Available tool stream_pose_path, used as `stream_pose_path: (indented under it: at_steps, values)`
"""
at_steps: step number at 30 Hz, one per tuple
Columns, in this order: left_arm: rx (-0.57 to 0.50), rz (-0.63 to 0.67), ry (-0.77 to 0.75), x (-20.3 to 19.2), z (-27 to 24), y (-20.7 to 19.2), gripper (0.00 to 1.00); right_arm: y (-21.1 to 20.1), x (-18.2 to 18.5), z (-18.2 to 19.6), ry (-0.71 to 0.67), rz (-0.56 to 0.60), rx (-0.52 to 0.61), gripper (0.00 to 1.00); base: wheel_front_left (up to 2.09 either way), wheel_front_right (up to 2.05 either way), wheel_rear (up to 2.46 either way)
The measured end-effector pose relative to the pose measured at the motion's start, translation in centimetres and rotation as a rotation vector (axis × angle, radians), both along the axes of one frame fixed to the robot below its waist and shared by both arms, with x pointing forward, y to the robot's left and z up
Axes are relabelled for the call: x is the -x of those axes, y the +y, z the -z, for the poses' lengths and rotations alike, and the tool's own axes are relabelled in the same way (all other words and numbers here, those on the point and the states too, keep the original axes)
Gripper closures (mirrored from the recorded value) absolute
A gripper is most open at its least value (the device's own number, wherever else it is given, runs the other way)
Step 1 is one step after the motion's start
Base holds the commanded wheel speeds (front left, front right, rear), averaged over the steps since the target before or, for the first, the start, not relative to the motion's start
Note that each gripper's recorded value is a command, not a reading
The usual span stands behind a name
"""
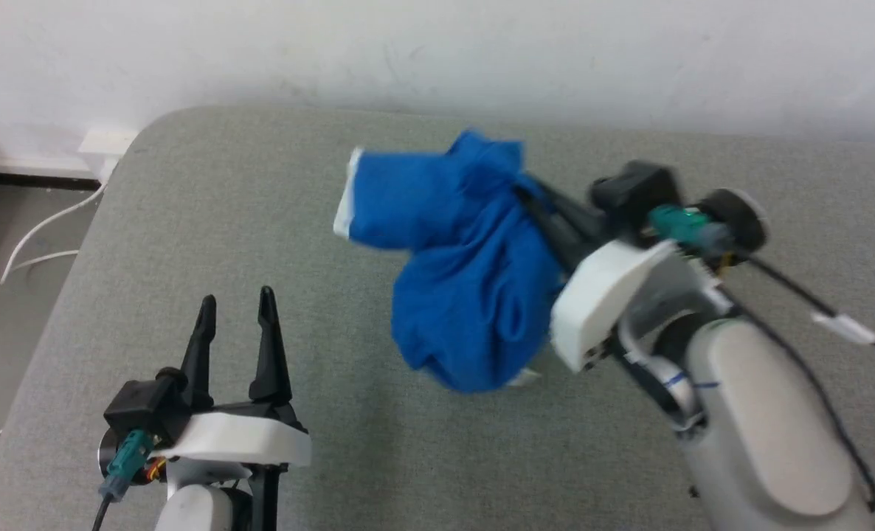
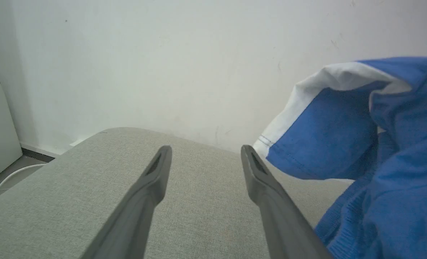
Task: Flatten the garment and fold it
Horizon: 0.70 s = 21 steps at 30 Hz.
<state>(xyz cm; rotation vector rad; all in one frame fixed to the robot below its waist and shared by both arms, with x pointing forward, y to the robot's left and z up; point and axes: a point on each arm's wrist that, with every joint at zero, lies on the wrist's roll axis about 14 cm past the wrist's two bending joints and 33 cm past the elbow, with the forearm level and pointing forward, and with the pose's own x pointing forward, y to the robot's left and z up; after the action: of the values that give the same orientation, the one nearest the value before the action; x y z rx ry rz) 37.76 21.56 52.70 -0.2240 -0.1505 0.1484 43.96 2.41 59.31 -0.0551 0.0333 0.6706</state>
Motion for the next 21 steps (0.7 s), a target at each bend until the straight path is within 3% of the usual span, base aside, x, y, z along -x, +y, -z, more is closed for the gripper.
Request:
stream_pose_path:
  at_steps: [3,12,13,14,21]
  values:
    - [-0.001,0.011,-0.004,0.0,-0.1,-0.3,0.0,-3.6,-1.2,0.8,0.038,0.116,-0.02,1.0,0.0,0.0,0.0]
    - [-0.001,0.052,0.009,-0.2,0.4,-1.3,0.0,-17.7,1.0,13.3,0.384,0.531,0.047,0.97,0.0,0.0,0.0]
    - [-0.001,0.054,0.01,-0.2,0.4,-1.4,0.0,-18.9,1.4,13.9,0.4,0.566,0.043,0.56,0.0,0.0,0.0]
    - [-0.001,0.056,0.011,-0.3,0.5,-1.4,0.0,-20.1,1.7,14.3,0.405,0.601,0.036,0.0,0.0,0.0,0.0]
    - [-0.005,0.095,0.019,-0.6,0.8,-2.6,0.0,-26.0,2.9,13.8,0.328,0.78,-0.017,0.0,0.0,0.0,0.0]
